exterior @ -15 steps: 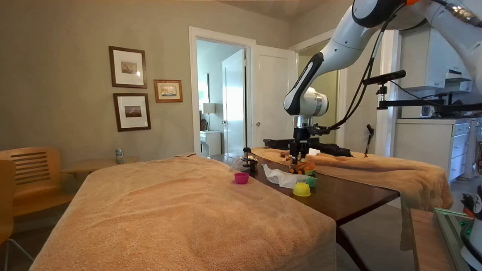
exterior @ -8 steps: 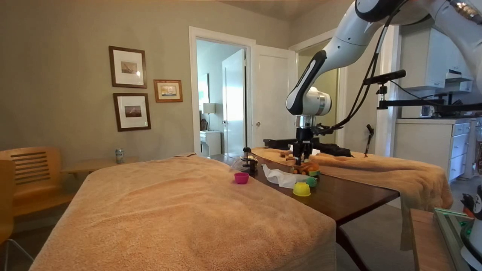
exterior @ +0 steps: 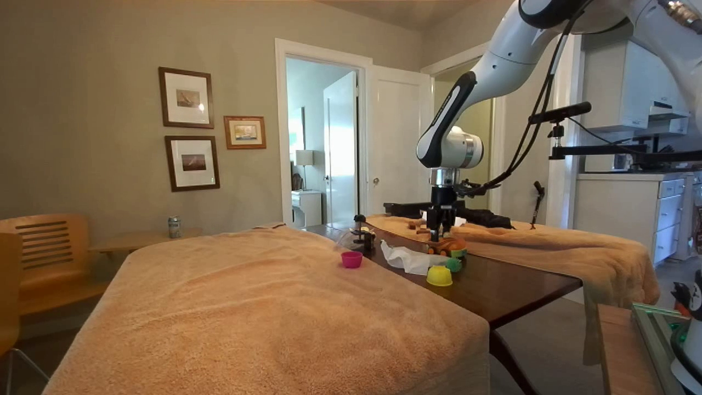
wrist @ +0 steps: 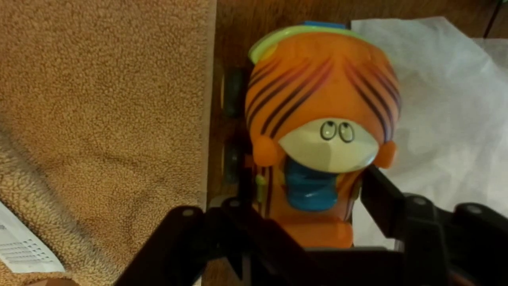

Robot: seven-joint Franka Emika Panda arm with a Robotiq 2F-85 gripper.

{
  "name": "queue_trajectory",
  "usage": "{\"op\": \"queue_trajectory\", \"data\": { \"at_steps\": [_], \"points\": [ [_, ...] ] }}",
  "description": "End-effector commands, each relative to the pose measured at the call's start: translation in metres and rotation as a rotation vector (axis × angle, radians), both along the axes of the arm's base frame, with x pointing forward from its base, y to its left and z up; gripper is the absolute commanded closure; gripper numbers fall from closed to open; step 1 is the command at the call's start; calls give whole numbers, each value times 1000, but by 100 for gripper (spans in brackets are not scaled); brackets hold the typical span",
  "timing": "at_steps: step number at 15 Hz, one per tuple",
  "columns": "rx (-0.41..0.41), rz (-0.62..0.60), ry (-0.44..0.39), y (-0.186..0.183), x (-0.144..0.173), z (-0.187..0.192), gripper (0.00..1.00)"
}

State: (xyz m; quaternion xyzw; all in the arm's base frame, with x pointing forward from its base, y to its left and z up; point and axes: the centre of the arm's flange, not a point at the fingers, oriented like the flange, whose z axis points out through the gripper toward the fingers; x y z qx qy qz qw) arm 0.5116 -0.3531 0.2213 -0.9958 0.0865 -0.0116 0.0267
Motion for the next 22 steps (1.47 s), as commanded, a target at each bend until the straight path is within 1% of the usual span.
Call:
{"op": "queue_trajectory", "data": {
  "at_steps": [1,16,22],
  "points": [
    [-10,8,38,13,-11,-13,55],
    [-19,-69,8,-18,6,-9,55],
    [-30,-98,-13,-37,15,-2,55]
  ]
}}
